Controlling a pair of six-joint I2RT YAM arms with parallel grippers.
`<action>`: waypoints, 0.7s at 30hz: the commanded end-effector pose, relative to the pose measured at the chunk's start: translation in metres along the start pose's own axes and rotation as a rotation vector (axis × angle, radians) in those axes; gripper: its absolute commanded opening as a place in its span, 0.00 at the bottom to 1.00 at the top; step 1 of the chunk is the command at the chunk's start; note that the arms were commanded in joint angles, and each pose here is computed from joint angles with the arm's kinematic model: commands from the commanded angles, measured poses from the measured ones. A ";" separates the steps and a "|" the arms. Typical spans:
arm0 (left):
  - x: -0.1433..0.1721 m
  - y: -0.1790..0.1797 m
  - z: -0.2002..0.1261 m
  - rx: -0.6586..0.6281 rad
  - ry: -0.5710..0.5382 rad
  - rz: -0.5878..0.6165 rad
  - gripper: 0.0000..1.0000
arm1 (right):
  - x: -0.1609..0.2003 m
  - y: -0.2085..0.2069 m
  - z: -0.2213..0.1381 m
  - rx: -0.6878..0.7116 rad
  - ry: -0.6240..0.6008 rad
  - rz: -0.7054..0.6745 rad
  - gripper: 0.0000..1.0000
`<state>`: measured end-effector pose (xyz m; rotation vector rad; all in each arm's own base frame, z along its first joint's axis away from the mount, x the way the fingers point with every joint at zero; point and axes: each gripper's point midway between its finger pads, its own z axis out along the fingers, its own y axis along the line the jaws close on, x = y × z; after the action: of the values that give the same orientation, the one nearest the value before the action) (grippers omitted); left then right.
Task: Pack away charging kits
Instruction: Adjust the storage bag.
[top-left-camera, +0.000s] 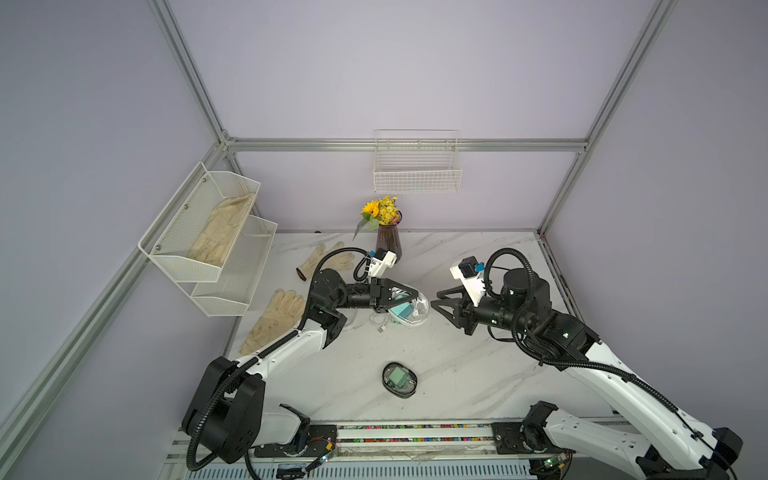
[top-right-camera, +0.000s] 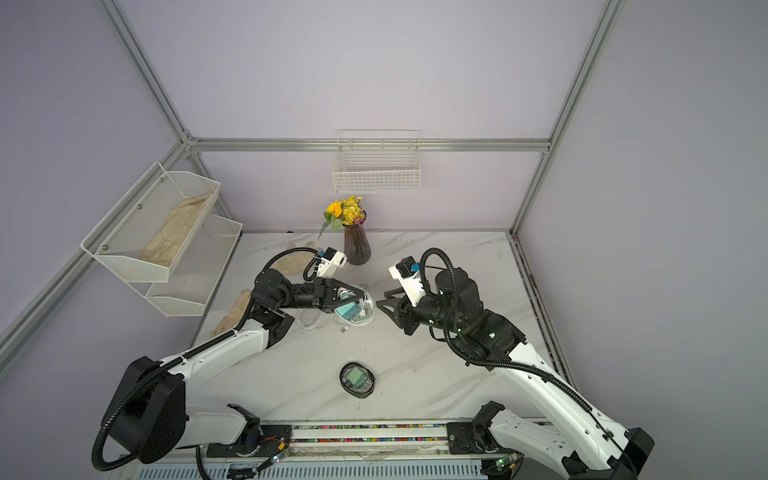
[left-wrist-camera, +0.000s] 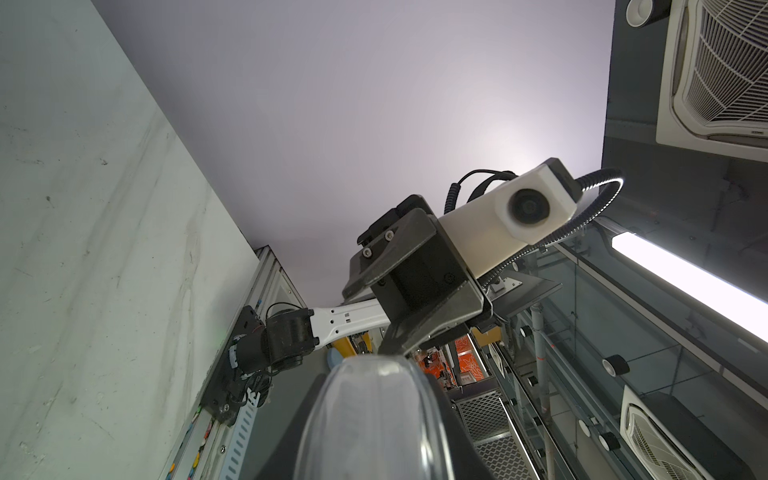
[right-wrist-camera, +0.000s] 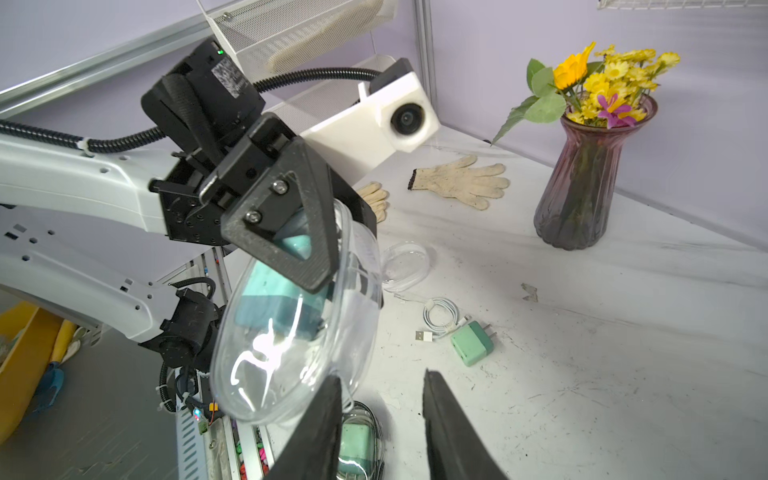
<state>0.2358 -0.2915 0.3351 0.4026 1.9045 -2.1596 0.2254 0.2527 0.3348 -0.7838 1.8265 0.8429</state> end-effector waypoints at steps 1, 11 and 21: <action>-0.002 -0.030 0.000 0.050 0.009 0.098 0.32 | 0.003 0.004 -0.003 -0.015 0.008 -0.035 0.37; -0.003 -0.032 0.000 0.053 0.013 0.104 0.33 | 0.019 0.014 0.017 -0.115 0.075 -0.013 0.42; 0.000 -0.030 0.000 0.054 0.019 0.105 0.34 | 0.012 0.017 0.022 -0.132 0.060 -0.017 0.14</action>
<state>0.2348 -0.2893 0.3358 0.4225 1.9003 -2.1590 0.2177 0.2724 0.3187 -0.8893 1.8492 0.9397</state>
